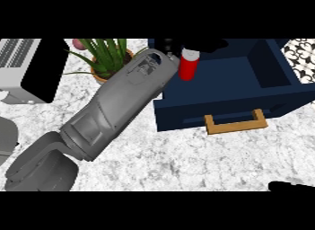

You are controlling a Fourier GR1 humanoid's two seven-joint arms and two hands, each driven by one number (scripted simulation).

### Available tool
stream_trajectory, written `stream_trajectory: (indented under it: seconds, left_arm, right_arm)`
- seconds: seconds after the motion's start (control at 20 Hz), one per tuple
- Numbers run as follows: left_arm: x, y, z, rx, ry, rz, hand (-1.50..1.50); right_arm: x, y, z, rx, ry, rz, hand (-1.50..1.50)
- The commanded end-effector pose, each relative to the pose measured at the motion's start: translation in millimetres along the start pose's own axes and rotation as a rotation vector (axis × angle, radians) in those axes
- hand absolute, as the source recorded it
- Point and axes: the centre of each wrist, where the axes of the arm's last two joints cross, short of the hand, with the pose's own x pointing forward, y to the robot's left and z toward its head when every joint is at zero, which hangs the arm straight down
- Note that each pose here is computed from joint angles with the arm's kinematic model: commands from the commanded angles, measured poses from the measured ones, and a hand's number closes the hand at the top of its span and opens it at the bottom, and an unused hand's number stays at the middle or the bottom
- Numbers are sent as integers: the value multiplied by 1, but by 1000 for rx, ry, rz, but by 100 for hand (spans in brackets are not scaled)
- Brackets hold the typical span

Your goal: Pick up the can, place it into the drawer and close the drawer

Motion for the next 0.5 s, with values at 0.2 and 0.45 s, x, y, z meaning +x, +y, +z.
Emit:
stream_trajectory:
  seconds: [0.2,0.45]
  left_arm:
    - [25,-5,-2,32,-29,65,-150]
    - [19,-4,-1,20,-52,43,-150]
  right_arm:
    - [12,15,-23,50,-63,276,-150]
    - [1,33,-20,124,-50,484,-150]
